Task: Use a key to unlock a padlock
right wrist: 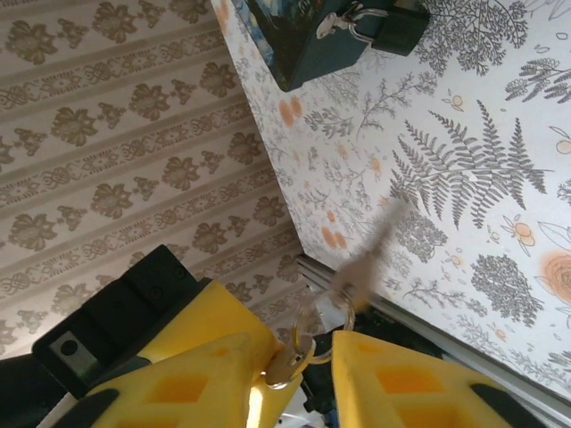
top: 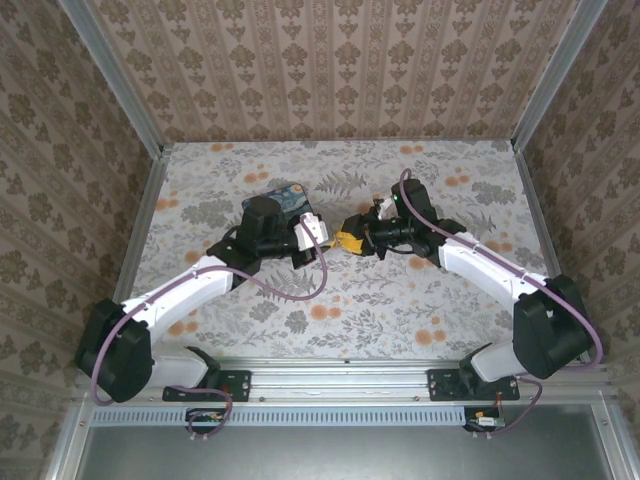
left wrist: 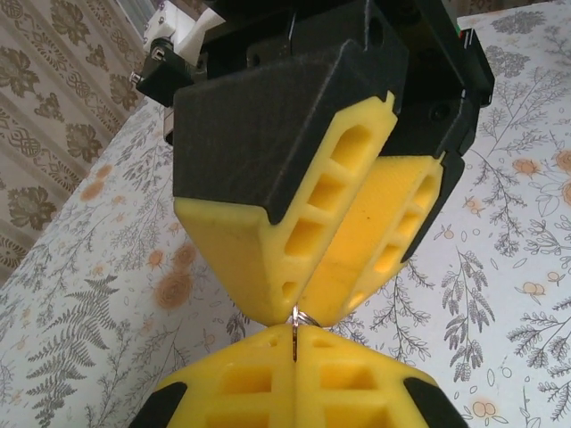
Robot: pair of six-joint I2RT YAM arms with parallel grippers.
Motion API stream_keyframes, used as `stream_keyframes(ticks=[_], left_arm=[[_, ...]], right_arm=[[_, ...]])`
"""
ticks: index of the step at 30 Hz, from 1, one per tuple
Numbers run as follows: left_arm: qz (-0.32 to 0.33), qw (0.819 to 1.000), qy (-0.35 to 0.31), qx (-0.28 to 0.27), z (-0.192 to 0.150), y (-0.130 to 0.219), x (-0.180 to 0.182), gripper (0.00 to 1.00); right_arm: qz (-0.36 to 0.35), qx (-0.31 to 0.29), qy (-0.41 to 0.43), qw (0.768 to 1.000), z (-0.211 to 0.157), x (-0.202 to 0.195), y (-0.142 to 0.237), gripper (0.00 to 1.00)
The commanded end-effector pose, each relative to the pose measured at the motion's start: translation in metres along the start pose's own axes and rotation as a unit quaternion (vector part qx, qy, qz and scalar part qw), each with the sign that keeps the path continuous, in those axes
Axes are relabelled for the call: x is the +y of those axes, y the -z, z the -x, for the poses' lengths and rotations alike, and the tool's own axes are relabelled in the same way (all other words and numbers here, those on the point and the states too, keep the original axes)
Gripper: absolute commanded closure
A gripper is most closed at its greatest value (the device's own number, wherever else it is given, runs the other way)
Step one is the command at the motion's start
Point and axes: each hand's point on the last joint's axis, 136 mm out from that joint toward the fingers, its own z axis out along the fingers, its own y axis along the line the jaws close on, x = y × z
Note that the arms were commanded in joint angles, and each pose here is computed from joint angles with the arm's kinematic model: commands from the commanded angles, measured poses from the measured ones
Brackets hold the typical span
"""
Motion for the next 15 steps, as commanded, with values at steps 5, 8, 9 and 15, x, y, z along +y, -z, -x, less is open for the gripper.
stream_keyframes(ticks=[5,8,9,15], left_arm=[[0.01,0.999,-0.026,-0.032,0.02,0.006,0.002,1.0],[0.015,0.999,-0.02,-0.034,0.019,0.005,0.003,1.0],[0.018,0.999,-0.013,-0.033,0.017,0.004,0.004,1.0],[0.045,0.993,0.105,-0.003,-0.002,0.004,0.02,0.73]], right_arm=[[0.028,0.013,-0.028,0.999,-0.003,0.005,-0.008,0.87],[0.029,0.012,-0.028,0.999,-0.003,0.004,-0.009,0.97],[0.031,0.01,-0.028,0.999,-0.002,0.004,-0.009,0.99],[0.05,-0.034,-0.024,0.998,0.007,0.006,0.0,1.0]])
